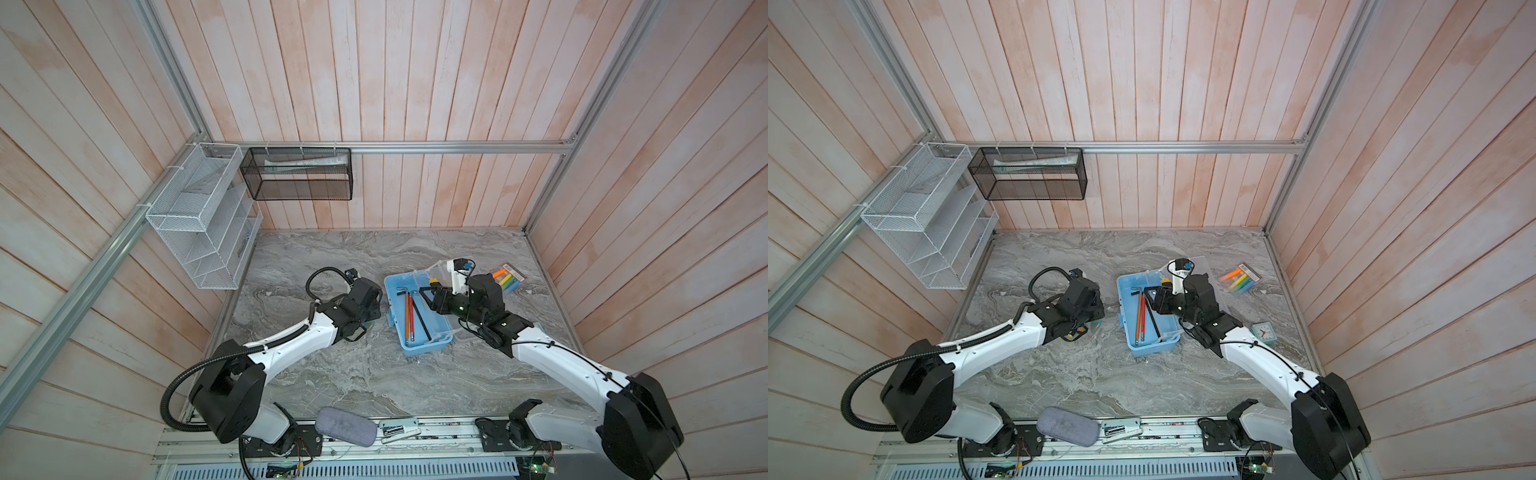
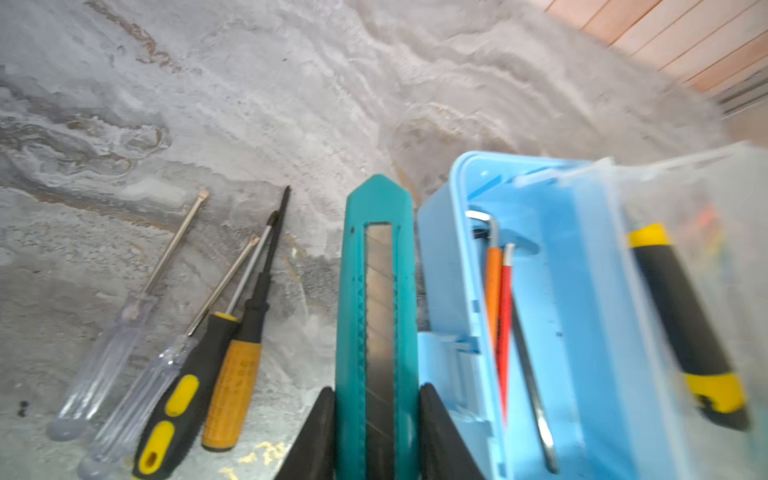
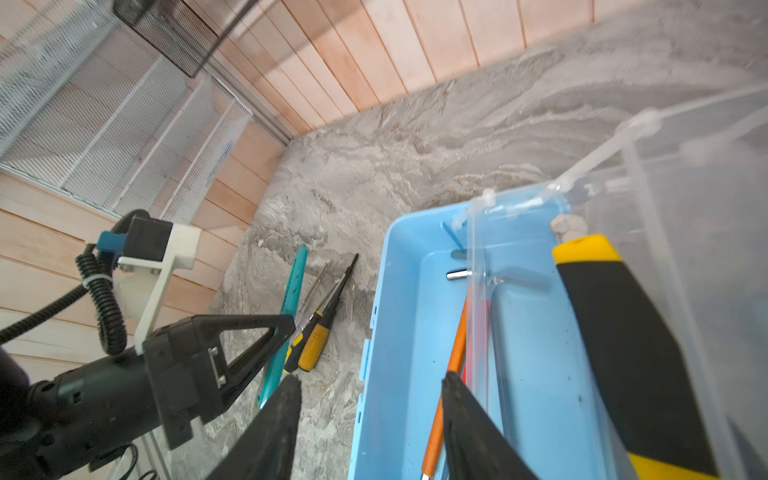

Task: Pack the tool kit
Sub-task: 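Lift the teal knife with the left gripper and lower it into the box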

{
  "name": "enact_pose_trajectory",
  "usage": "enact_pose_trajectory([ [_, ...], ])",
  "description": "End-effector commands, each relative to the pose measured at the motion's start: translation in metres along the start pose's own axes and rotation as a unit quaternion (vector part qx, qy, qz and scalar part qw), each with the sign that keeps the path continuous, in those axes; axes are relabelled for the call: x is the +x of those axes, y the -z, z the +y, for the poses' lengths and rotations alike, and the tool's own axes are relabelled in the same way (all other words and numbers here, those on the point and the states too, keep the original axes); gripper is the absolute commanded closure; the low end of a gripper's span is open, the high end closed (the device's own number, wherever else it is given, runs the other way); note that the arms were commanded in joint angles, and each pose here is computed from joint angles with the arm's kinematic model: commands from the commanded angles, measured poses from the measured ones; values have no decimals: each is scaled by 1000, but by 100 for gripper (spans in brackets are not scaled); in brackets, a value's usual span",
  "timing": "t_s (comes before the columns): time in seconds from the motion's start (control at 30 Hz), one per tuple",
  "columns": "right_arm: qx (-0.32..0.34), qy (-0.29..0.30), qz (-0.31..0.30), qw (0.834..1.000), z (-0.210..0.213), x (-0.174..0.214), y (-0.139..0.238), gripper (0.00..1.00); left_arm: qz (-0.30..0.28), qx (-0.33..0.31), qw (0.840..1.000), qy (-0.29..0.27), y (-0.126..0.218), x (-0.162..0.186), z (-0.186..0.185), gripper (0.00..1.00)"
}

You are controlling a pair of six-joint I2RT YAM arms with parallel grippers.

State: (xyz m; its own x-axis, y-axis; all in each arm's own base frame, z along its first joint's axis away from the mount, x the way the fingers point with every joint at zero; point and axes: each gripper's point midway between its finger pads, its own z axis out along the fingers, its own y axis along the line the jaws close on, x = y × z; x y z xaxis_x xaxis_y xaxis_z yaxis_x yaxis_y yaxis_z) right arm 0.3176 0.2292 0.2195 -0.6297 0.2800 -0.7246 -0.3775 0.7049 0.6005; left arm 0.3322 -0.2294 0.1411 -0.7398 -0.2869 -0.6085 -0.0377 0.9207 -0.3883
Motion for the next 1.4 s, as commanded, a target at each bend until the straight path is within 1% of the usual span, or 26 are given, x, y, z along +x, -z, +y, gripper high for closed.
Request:
enact_pose_trajectory([
  [0.0, 5, -11, -37, 999, -4, -21, 19, 46, -6, 98, 995, 35, 11, -5, -51, 82],
  [0.1, 14, -13, -60, 998, -12, -34, 33, 46, -5, 131, 991, 25, 7, -5, -89, 82],
  [0.2, 26, -17, -68, 997, -20, -39, 41, 46, 4, 185, 982, 34, -1, -2, -125, 82],
  [0.27, 30, -18, -72, 997, -24, -40, 45, 46, 11, 206, 978, 32, -7, -1, -145, 82],
  [0.37, 34, -19, -78, 996, -26, -40, 52, 46, 23, 219, 975, 23, -20, 3, -167, 82],
  [0.47, 39, -21, -80, 996, -30, -39, 55, 46, 37, 227, 973, 31, -35, 8, -180, 82],
  [0.6, 43, -21, -81, 996, -34, -37, 57, 46, 47, 230, 971, 45, -51, 12, -188, 82],
  [0.9, 49, -20, -80, 995, -41, -33, 59, 46, 69, 197, 976, 69, -82, 30, -181, 81],
  [1.03, 48, -22, -79, 995, -44, -30, 59, 46, 72, 189, 977, 74, -87, 33, -179, 74],
  [1.13, 50, -23, -78, 995, -46, -29, 59, 46, 74, 184, 977, 75, -89, 35, -177, 71],
  [1.27, 50, -24, -77, 995, -47, -28, 59, 46, 73, 181, 978, 75, -90, 35, -175, 64],
  [1.37, 49, -23, -76, 996, -46, -28, 59, 46, 70, 181, 978, 72, -88, 33, -175, 63],
])
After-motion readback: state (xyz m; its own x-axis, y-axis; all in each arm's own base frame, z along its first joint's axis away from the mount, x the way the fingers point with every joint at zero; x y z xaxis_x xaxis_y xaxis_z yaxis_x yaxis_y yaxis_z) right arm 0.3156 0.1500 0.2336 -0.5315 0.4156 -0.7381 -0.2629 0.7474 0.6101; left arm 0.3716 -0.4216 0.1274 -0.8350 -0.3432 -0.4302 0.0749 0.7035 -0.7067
